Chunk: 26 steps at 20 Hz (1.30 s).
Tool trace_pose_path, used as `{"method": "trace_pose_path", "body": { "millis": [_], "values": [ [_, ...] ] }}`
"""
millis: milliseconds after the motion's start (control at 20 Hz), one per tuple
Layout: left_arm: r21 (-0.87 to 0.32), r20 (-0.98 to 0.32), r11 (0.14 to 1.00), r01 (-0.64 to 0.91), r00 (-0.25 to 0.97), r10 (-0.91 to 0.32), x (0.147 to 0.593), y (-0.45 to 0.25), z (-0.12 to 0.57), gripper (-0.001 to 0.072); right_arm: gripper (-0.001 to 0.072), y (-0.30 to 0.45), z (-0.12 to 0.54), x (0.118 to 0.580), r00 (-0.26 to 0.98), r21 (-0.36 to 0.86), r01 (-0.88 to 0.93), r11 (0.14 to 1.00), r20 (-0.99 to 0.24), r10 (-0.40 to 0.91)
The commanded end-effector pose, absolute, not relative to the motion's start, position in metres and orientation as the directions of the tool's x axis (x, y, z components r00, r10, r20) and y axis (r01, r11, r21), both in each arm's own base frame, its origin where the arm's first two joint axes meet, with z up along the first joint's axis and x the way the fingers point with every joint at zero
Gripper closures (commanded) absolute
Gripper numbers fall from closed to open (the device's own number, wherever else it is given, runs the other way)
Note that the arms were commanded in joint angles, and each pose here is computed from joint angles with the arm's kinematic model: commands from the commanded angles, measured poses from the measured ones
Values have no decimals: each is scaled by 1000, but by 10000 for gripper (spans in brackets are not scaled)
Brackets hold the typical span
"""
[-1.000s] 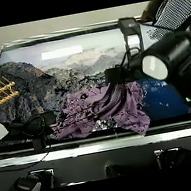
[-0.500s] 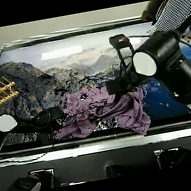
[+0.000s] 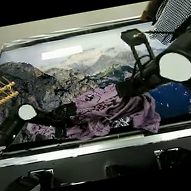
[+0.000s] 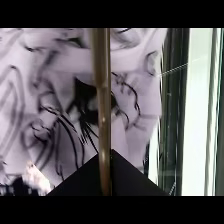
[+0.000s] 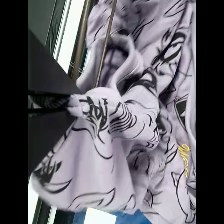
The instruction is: Fold the clothes and pants, and hang the long-sleeved shirts on hangers.
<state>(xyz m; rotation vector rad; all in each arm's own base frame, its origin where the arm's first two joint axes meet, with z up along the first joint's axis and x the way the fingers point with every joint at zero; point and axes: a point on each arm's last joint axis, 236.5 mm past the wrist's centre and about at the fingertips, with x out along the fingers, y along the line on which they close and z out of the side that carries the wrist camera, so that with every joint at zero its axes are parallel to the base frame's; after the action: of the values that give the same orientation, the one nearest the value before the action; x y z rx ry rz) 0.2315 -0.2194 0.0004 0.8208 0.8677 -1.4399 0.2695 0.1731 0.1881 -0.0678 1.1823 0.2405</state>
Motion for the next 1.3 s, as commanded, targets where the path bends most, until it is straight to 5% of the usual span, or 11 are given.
{"method": "trace_pose_path", "body": {
  "millis": [0, 550, 1250],
  "values": [
    [-35, -879, -69, 997, -63, -473, 238, -241, 0, 681, 663, 179, 189, 271, 367, 90, -244, 966, -913, 178],
    [-47, -868, 10, 999, -36, -495, 252, -259, 22, 682, 663, 213, 168, 301, 370, 130, -274, 953, -900, 229],
    [-74, -893, 76, 994, -32, -449, 254, -253, 16, 681, 663, 152, 241, 268, 496, 65, -221, 973, -852, 170]
  ]
}}
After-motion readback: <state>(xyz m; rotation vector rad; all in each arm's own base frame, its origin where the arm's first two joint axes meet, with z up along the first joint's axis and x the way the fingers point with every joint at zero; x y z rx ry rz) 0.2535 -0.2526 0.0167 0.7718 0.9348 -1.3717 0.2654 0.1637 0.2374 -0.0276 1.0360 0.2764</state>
